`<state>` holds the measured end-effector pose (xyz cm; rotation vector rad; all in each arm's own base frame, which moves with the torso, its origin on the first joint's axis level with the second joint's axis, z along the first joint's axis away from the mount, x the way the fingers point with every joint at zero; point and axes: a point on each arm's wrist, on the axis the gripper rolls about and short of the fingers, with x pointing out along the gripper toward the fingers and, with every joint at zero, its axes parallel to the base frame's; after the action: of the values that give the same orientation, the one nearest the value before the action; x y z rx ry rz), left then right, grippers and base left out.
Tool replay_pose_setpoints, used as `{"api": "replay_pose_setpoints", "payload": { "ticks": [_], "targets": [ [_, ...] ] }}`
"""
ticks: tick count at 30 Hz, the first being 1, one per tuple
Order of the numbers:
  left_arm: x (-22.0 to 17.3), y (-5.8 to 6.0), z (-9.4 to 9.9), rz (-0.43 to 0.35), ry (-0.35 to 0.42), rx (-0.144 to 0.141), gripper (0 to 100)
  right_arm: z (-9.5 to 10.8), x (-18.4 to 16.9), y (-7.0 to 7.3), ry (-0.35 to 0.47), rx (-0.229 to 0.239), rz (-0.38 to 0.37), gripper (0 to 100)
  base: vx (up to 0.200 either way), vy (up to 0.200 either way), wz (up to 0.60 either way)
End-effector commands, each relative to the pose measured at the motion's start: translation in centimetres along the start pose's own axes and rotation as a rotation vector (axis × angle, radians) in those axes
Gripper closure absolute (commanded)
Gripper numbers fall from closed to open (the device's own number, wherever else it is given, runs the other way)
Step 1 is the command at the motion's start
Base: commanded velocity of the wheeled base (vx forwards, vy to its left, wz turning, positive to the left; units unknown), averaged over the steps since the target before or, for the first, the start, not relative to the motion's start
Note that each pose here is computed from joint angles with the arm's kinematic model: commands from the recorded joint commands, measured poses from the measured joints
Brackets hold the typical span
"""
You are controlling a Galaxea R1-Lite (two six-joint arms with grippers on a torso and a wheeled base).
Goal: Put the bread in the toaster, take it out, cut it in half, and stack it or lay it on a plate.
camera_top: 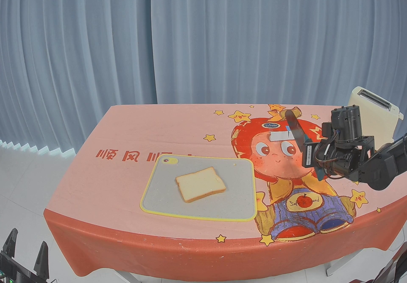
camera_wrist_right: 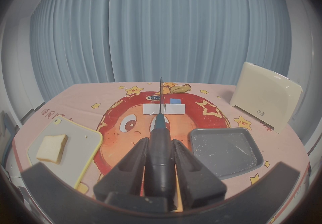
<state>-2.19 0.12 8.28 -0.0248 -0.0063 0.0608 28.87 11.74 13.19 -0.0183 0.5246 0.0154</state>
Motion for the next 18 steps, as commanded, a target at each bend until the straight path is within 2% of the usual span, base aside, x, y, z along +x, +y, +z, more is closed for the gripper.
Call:
{"api": "replay_pose_setpoints", "payload": {
  "ticks": [1,5,18],
  "targets": [
    [0.1,0.0,-0.5,0.001,0.018,0.001,0,0.6,-1.0,0.1,-0.029,0.007,0.015,100,0.0,0.0,0.0],
    [0.1,0.0,-0.5,0.002,0.016,0.001,0,0.1,-1.7,1.1,-0.027,-0.015,0.051,100,0.0,0.0,0.0],
    [0.1,0.0,-0.5,0.002,0.016,0.0,0,-0.4,-3.7,2.5,-0.037,-0.049,0.118,100,0.0,0.0,0.0]
  ]
}}
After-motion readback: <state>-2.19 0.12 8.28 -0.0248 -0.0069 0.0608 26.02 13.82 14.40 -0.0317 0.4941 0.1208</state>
